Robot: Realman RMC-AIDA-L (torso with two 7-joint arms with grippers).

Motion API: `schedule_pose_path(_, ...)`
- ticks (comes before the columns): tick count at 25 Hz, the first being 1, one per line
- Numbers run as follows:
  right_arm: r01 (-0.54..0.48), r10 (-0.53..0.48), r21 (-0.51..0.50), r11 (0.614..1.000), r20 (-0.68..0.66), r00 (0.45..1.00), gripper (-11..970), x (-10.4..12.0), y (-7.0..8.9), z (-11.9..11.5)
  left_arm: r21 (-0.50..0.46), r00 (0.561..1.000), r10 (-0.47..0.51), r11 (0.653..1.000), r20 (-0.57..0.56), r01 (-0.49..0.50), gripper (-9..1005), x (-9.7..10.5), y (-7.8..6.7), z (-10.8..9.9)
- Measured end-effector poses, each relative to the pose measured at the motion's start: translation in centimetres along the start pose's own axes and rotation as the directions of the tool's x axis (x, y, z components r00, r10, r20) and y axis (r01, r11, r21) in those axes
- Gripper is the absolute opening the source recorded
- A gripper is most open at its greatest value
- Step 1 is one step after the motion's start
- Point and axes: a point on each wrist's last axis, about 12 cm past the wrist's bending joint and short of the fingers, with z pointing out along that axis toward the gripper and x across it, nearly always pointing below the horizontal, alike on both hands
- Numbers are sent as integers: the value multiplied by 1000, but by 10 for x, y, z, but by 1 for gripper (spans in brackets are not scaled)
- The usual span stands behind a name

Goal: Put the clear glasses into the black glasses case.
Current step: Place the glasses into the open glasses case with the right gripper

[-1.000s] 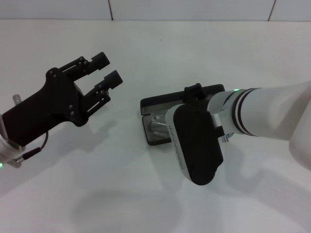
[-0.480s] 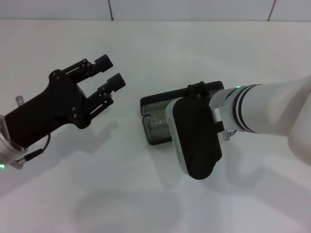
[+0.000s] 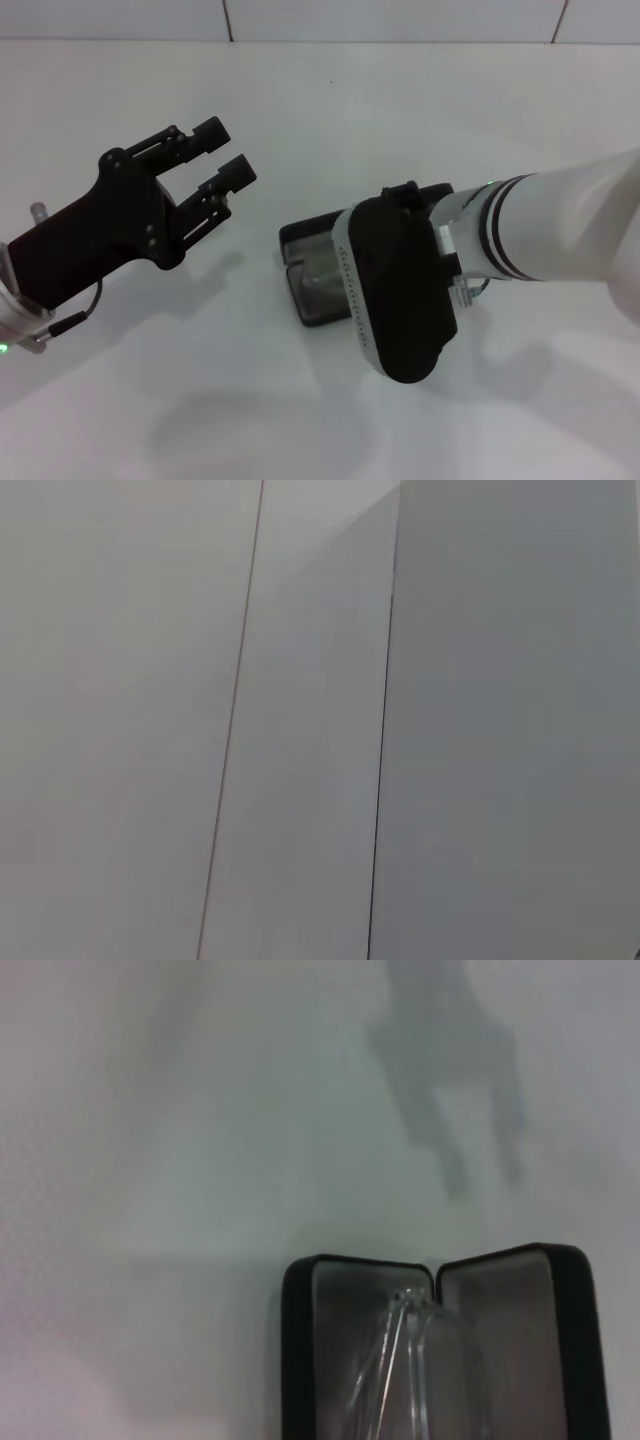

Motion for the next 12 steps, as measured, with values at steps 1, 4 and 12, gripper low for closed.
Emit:
schedule_pose_path(1, -8, 8, -9, 1000, 7, 1000, 413, -1, 0, -2, 0, 1000, 0, 1000, 0, 0, 562, 0, 0, 0)
schedule_pose_path(4, -32, 33, -25, 999, 13, 999, 413, 0, -3, -7, 1, 1000, -2, 1000, 1, 2, 563, 0, 0, 0)
schedule_pose_path(12, -43, 42, -57, 997, -21, 999, 412, 6, 2, -5, 2, 1000, -2, 1000, 2, 2, 565, 0, 0, 0)
